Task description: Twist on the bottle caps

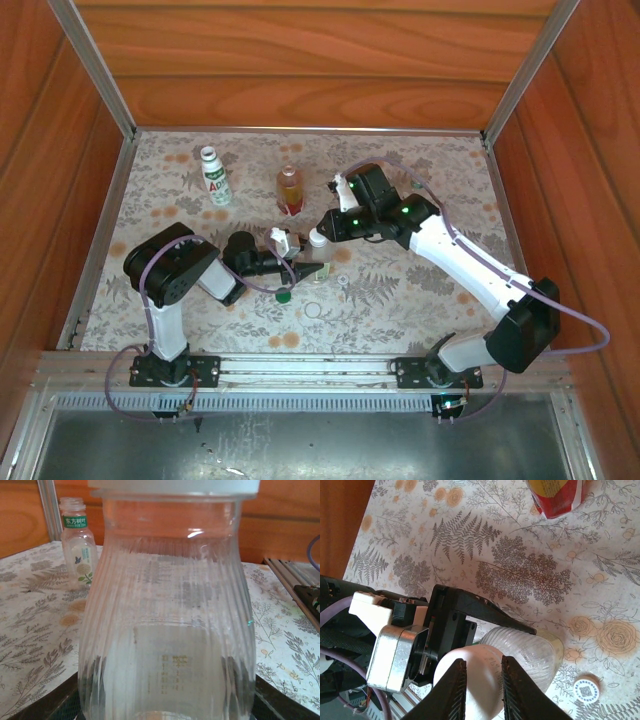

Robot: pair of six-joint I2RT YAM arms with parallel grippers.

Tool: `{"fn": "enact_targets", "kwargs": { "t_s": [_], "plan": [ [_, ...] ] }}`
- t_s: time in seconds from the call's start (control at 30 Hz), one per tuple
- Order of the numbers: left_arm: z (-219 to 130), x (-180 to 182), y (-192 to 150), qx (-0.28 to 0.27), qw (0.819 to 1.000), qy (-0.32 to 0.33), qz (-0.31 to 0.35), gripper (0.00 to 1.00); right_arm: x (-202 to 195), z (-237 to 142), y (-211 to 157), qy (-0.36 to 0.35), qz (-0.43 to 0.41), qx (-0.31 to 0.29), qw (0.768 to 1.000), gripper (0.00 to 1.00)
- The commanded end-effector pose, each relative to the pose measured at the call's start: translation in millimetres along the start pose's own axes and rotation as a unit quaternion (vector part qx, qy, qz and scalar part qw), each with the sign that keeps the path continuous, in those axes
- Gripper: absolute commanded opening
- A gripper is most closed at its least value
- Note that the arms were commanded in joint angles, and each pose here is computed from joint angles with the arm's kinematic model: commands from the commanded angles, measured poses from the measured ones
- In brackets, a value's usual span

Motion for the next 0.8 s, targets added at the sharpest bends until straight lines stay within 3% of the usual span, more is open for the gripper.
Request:
{"fn": "enact_targets", "kwargs": {
  "t_s": [0.0, 0.4, 0.6, 0.77],
  "plan": [
    [0, 4, -12, 0.017, 0.999, 0.005, -0.026, 0.59, 2, 3, -25, 0.017, 0.013, 0.043, 0.999, 0.22],
    [3, 5, -10, 0.016, 0.999, -0.001, -0.030, 0.59, 27, -13, -45, 0.093, 0.031, 0.029, 0.995, 0.17],
    [3, 4, -10, 0.016, 0.999, -0.003, -0.029, 0.59, 9, -28, -25, 0.034, 0.021, -0.037, 0.999, 0.23],
    [3, 4, -11, 0.018, 0.999, -0.005, -0.028, 0.59, -4, -25, -2, 0.019, 0.021, -0.058, 0.998, 0.27]
  ]
}}
Point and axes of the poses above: each hand's point on the last joint's axis, 136 mm out from that joint toward the fingers, its own z axis out along the fingers, its own x axis along the line the jaws close on, y = z × x, the point moved 2 cm from there along -z, back along the fingers, and after that the axes turned 14 degrees about -z, right-handed, at the moved point
